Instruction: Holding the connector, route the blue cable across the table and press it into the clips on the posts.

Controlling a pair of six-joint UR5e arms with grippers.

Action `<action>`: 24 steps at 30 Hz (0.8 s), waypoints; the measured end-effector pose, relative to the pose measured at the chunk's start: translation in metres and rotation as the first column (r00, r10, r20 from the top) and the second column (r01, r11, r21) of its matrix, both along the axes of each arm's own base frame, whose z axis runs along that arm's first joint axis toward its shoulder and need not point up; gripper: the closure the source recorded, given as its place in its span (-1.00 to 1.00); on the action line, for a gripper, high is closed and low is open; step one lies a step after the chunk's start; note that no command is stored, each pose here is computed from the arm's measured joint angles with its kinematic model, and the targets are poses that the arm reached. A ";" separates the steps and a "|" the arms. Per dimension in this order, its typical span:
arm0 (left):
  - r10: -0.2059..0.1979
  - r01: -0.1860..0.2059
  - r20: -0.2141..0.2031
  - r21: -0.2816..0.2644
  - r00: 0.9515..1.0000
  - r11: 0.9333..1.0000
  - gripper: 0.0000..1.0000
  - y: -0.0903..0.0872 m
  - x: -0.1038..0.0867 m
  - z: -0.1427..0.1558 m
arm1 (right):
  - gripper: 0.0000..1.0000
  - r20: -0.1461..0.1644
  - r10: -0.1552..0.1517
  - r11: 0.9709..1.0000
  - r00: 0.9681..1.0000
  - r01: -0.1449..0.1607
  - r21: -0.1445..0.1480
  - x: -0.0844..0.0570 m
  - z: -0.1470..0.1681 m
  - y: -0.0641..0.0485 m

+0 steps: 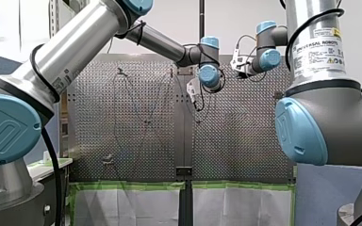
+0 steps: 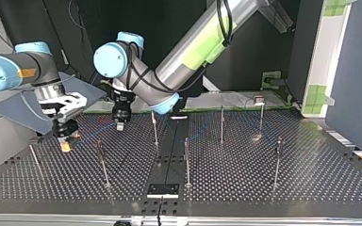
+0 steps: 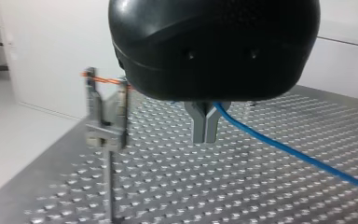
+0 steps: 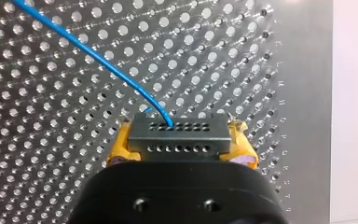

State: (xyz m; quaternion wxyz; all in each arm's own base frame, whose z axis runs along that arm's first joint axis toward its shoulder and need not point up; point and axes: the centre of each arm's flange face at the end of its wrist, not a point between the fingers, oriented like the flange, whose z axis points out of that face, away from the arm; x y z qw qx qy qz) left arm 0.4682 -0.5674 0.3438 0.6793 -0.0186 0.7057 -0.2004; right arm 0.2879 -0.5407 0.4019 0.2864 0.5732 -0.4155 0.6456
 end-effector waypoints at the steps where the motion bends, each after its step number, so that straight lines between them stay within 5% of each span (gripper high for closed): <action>1: 0.001 -0.001 0.006 -0.007 1.000 1.000 1.00 0.000 0.001 0.002 | 1.00 0.000 0.001 1.000 1.000 -0.001 0.000 0.000 0.000 0.000; 9: 0.013 -0.009 0.061 -0.063 0.998 0.998 1.00 0.001 0.013 0.019 | 1.00 -0.002 0.022 1.000 1.000 -0.022 -0.012 0.003 0.006 0.001; 24: 0.016 -0.009 0.085 -0.088 0.996 0.996 1.00 0.007 0.027 0.030 | 1.00 0.008 0.031 0.999 0.999 -0.031 -0.039 0.002 0.028 0.007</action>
